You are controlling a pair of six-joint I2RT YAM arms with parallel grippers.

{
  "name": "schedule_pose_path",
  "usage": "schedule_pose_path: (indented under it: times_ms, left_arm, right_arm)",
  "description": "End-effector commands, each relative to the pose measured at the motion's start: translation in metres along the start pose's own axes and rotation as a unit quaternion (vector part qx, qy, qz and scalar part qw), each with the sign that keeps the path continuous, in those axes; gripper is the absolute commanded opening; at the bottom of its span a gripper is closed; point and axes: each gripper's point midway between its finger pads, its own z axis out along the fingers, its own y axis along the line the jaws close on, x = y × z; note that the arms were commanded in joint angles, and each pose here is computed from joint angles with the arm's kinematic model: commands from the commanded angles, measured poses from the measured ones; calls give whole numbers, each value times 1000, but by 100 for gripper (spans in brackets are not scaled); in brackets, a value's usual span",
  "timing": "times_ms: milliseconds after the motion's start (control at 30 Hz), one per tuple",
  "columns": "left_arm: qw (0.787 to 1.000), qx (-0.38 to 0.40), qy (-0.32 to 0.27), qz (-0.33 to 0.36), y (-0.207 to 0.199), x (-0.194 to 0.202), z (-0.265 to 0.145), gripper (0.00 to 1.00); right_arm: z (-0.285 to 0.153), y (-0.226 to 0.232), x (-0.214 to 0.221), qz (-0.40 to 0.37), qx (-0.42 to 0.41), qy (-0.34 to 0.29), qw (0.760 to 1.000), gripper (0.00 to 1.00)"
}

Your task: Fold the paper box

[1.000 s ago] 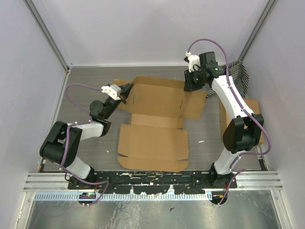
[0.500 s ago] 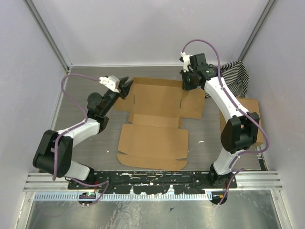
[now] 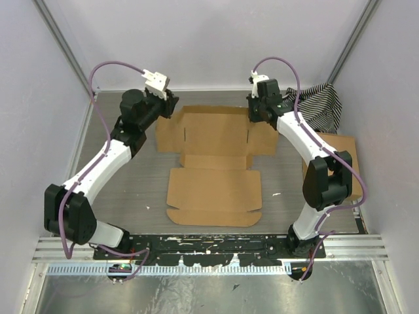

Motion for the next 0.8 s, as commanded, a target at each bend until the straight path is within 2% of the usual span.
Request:
schedule_pose_path:
  times_ms: [0,300,633,767]
  left_arm:
    - [993,4,115,-37,-5,46,-5,30]
    - [980,2,186,-74,-9,75,0,30]
    - [977,-23,200,-68,-4,89,3,30]
    - [971,-25,226,-72,-4,95,7,29]
  right_arm:
    - [-11,4,-43,29,6,-92,995,4]
    - [-13,16,-42,24,-15,-92,995,5]
    - [-24,21,-41,12,-20,-95,995,6]
    - [-27,22,-41,11,-23,-96,995,6]
